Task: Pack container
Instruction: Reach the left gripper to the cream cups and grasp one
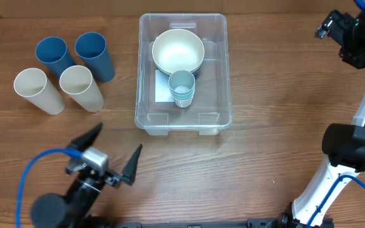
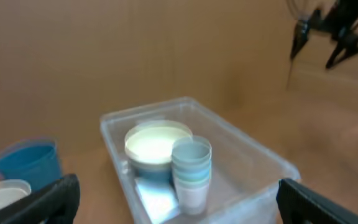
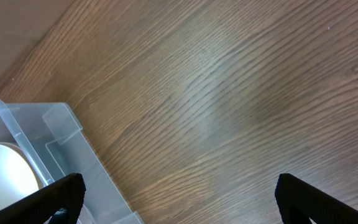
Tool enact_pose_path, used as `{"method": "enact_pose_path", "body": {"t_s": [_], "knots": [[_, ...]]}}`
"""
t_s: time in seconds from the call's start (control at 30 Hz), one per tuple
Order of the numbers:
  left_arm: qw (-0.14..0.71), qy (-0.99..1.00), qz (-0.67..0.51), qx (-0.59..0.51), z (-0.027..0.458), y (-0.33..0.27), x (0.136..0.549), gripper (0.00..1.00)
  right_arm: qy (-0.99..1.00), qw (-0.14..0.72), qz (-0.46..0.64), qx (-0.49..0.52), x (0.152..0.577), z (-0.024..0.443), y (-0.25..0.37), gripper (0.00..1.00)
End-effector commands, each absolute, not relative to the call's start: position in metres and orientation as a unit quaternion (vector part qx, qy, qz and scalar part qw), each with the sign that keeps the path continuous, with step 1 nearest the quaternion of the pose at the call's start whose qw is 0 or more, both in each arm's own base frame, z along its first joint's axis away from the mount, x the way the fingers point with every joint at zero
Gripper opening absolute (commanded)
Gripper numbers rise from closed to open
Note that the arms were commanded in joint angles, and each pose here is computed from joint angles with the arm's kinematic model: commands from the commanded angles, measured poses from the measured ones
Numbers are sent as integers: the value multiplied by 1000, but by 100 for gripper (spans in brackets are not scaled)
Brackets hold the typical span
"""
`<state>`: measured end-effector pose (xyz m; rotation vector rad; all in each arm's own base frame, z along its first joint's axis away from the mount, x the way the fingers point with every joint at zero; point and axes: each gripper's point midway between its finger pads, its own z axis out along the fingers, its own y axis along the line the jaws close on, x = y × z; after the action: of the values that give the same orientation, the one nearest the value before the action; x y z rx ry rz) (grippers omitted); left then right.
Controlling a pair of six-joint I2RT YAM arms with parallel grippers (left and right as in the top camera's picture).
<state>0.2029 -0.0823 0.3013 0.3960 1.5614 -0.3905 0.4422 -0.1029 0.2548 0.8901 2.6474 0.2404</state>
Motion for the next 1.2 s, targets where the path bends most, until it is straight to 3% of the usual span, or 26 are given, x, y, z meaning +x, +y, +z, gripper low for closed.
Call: {"method": "enact_pose_path", "body": {"t_s": [0.0,0.2,0.33,0.47,0.87,0.97,1.1,1.17], "knots": [[621,757,-148,140,356,-68,233,100,925,193,89,314,442,272,-103,100],[461,851,-213,133,381,-82,286,100,925,193,89,314,442,272,-103,100],[399,893,-182,102,330,-68,340,100,925,193,89,314,442,272,-103,100],[308,948,-76,-9,252,-22,383,100,925,193,89,314,442,272,-103,100],[227,973,19,-38,159,13,428,100,925,193,89,314,442,272,-103,100],[189,980,48,-45,136,24,423,84,925,193,89,314,442,272,-103,100],[165,984,48,-52,122,24,419,8,925,193,89,314,442,272,-103,100],[166,984,48,-53,122,24,420,4,925,193,89,314,442,272,-103,100]]}}
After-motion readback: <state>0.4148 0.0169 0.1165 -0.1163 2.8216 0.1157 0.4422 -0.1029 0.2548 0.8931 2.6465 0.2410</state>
